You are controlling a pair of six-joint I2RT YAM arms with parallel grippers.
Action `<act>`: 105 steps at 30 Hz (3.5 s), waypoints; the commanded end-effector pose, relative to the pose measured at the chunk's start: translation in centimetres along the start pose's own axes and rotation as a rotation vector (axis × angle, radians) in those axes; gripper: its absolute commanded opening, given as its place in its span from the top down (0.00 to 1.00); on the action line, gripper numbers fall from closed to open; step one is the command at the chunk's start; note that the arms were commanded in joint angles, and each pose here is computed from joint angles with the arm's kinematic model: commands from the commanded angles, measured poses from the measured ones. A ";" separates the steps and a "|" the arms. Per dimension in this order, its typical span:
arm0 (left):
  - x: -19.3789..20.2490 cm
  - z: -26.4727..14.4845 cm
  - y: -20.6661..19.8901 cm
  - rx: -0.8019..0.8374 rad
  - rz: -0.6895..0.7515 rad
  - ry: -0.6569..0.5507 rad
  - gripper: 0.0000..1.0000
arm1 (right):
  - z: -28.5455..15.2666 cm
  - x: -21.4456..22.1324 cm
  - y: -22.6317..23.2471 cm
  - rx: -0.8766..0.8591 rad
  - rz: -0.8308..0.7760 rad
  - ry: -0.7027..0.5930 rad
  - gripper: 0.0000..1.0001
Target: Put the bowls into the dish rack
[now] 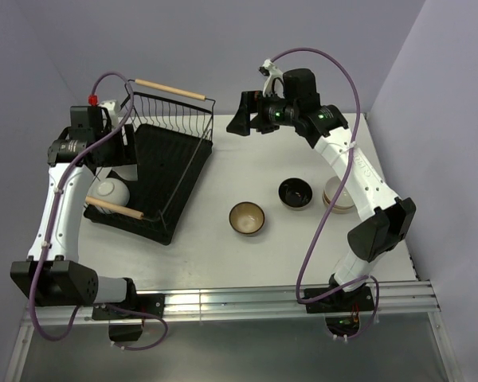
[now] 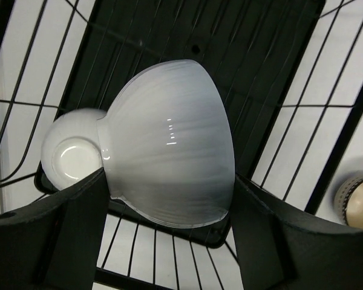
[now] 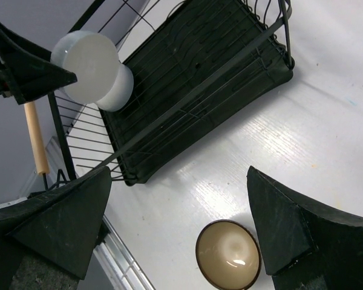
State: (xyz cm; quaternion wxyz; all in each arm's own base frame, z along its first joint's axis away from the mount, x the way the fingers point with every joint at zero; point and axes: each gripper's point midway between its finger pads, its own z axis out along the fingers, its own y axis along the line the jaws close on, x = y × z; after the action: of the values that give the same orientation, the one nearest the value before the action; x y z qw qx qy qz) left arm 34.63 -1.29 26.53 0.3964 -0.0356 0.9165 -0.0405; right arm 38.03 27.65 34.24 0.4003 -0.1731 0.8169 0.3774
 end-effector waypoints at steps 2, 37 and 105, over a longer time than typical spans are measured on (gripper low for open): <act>-0.7 -0.7 0.5 -0.023 0.040 0.010 1.00 | -0.8 -1.1 0.2 0.001 -0.019 -0.043 0.00; 10.0 3.9 -0.3 -0.360 0.287 0.409 0.99 | -0.5 -0.2 -1.1 0.026 -0.002 -0.012 0.00; -9.9 -3.9 -7.0 0.472 0.019 -0.300 0.00 | -11.0 2.1 -9.3 0.242 0.003 0.050 0.00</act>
State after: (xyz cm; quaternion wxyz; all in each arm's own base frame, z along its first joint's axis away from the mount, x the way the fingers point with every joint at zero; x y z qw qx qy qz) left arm 39.79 -2.64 30.34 0.4358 -0.0258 0.8887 -0.1399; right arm 38.96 16.68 30.48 0.3809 -0.1249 0.8695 0.2887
